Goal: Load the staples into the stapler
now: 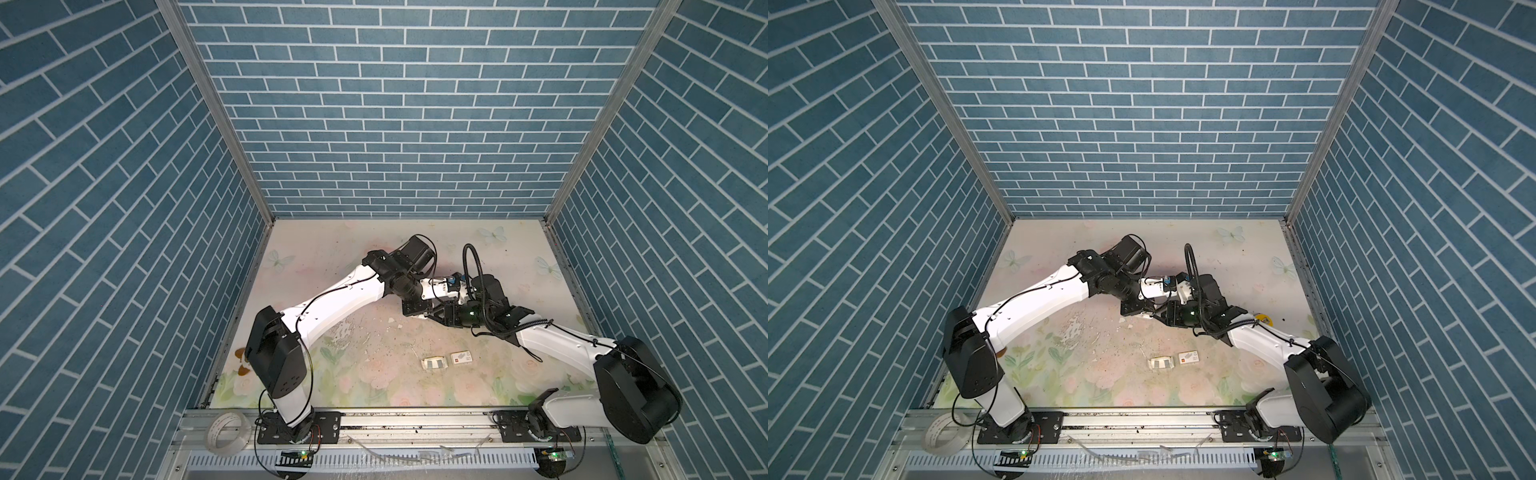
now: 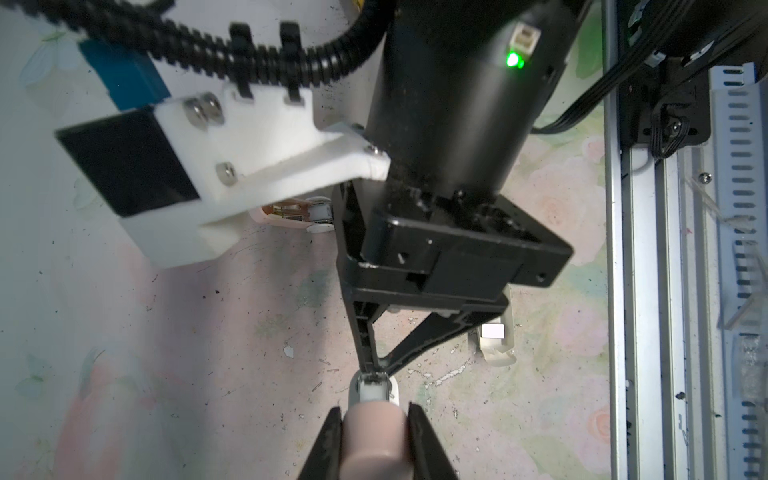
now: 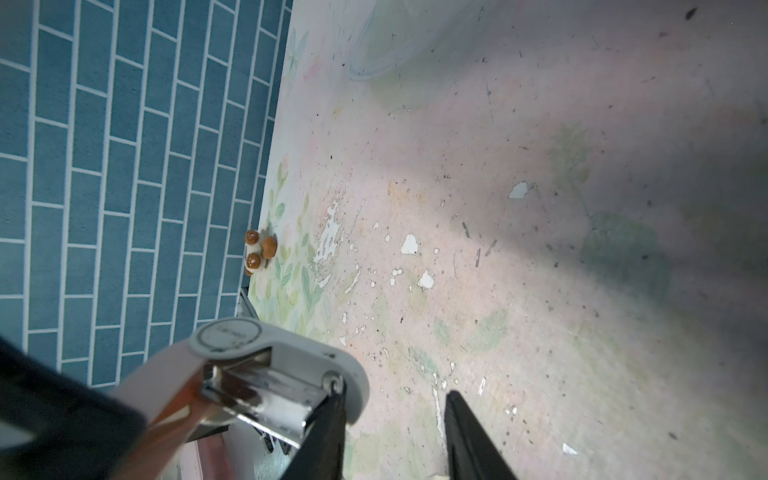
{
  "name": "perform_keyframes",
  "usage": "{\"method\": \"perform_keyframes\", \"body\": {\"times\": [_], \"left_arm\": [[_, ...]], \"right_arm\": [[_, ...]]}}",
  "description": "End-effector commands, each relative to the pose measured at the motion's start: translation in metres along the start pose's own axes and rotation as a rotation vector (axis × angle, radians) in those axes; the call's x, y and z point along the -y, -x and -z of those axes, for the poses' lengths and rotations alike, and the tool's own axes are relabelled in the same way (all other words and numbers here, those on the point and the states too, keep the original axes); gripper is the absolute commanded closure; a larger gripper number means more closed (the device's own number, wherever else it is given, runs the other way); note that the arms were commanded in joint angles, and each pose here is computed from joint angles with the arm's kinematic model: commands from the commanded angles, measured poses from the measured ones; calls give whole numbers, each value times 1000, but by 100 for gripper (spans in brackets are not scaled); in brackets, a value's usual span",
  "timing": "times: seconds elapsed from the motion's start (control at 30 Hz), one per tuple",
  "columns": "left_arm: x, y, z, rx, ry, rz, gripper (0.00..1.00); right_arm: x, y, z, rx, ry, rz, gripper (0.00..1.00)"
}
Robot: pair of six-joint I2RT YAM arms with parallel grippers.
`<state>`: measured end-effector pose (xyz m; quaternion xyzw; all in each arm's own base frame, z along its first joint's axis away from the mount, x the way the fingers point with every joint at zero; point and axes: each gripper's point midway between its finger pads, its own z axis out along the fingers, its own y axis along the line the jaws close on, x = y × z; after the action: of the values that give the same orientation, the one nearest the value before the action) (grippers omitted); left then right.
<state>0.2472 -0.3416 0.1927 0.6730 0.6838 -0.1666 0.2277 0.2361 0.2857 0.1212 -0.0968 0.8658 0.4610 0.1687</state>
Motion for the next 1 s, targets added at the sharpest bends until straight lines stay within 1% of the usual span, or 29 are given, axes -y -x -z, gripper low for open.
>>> {"method": "perform_keyframes", "body": {"times": [0.0,0.37,0.53,0.67,0.73,0.77,0.83,0.9,0.97], "left_arm": [[-3,32,21,122,22,-7,100],[-5,43,23,164,21,30,100],[-7,41,23,162,31,35,100],[-12,32,26,164,33,63,100],[-14,27,28,170,18,85,100],[-14,26,29,177,6,100,100],[-13,24,34,204,-44,129,99],[-9,27,40,242,-120,159,98],[-5,30,44,262,-190,181,98]], "right_arm": [[-10,0,-5,6,46,3,60],[-10,-3,-11,17,60,4,59],[-2,-5,-5,40,15,3,58],[11,-10,12,84,-77,32,51],[12,-12,22,114,-91,58,48],[11,-15,27,126,-83,80,46],[-3,-19,37,152,-17,136,43],[-25,-21,49,179,78,204,40],[-43,-23,60,192,141,262,37]]}}
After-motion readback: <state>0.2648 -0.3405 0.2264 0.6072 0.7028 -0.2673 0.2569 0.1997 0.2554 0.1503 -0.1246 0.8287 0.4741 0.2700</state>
